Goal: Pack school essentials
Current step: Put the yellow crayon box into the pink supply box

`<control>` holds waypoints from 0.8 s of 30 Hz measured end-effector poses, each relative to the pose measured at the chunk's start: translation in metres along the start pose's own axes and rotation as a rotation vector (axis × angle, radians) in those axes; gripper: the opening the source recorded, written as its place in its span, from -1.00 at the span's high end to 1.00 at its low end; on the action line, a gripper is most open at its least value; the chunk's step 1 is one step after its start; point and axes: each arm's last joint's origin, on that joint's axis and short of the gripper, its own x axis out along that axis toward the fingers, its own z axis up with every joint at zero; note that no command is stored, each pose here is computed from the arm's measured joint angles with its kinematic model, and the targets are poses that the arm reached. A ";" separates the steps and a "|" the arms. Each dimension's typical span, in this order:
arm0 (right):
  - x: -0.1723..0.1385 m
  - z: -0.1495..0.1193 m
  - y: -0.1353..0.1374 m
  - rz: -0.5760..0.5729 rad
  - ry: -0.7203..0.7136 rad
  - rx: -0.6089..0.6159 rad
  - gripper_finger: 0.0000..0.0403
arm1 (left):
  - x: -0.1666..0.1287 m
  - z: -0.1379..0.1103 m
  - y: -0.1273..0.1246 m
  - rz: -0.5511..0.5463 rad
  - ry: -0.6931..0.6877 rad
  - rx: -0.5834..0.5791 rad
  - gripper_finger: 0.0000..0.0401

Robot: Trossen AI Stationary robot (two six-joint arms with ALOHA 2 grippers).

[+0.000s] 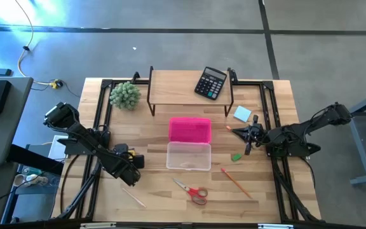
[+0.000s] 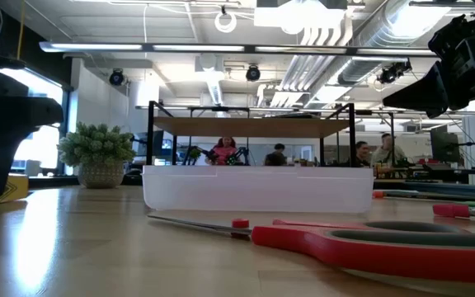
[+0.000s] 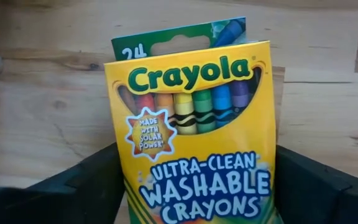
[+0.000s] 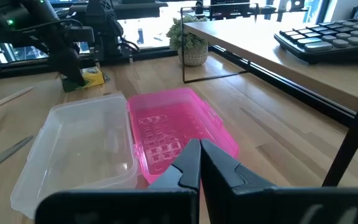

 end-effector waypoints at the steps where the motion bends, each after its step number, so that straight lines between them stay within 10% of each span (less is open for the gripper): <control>1: 0.000 0.000 0.000 0.000 0.000 0.000 1.00 | 0.000 0.000 0.000 -0.001 0.000 0.005 -0.56; 24: 0.000 0.000 0.000 0.000 0.000 0.000 1.00 | 0.000 0.002 -0.003 -0.083 -0.093 0.268 -0.53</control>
